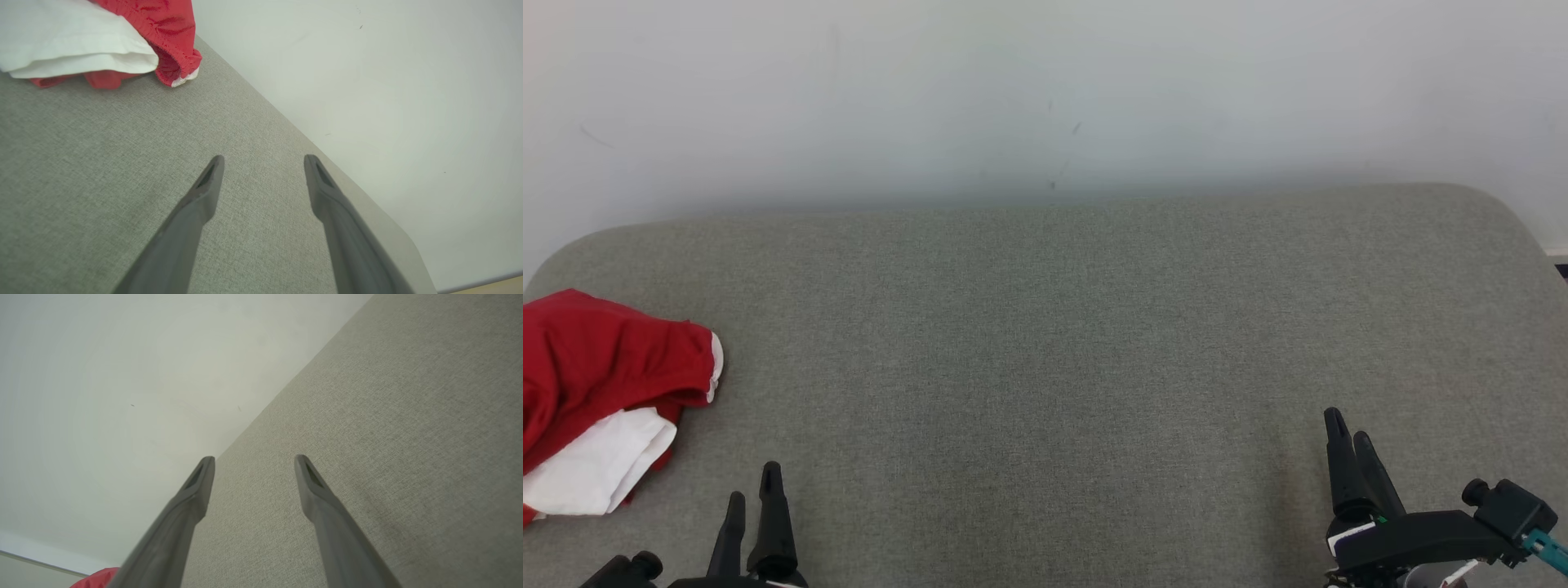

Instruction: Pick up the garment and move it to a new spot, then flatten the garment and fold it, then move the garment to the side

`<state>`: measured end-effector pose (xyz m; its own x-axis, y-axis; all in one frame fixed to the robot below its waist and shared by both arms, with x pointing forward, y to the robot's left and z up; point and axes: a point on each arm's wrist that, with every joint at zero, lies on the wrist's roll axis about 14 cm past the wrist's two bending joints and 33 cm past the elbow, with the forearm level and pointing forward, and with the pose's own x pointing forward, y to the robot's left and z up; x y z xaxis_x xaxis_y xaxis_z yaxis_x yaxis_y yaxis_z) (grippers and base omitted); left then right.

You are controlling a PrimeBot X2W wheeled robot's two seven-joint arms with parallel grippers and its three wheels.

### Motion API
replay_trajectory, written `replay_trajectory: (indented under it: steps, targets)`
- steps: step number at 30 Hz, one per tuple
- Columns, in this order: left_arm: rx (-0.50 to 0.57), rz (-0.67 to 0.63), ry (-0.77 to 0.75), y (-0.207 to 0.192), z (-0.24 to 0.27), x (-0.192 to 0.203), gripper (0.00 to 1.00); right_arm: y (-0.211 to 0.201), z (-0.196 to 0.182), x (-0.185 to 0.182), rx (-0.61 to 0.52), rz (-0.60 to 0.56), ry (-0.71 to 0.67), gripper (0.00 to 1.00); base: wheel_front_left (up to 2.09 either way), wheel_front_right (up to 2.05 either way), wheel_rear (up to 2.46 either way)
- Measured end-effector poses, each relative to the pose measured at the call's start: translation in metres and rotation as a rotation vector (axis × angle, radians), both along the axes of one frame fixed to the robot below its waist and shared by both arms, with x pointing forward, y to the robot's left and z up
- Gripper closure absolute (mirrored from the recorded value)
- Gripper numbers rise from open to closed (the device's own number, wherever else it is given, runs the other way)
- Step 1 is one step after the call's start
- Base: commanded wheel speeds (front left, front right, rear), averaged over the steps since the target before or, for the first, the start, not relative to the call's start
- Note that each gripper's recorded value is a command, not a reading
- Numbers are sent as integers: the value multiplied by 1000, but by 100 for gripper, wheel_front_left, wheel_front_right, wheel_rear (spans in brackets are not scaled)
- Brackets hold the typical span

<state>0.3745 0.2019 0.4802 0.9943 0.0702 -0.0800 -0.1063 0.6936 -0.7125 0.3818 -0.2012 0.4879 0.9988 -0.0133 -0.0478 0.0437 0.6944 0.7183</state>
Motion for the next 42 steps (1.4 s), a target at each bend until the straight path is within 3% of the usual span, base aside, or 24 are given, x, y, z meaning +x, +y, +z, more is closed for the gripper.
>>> replay_trajectory:
  steps: [42]
  targets:
    - [606,-71,-11,-9,3,-2,0,2,1,-2,-558,66,-45,0,0,0,0]
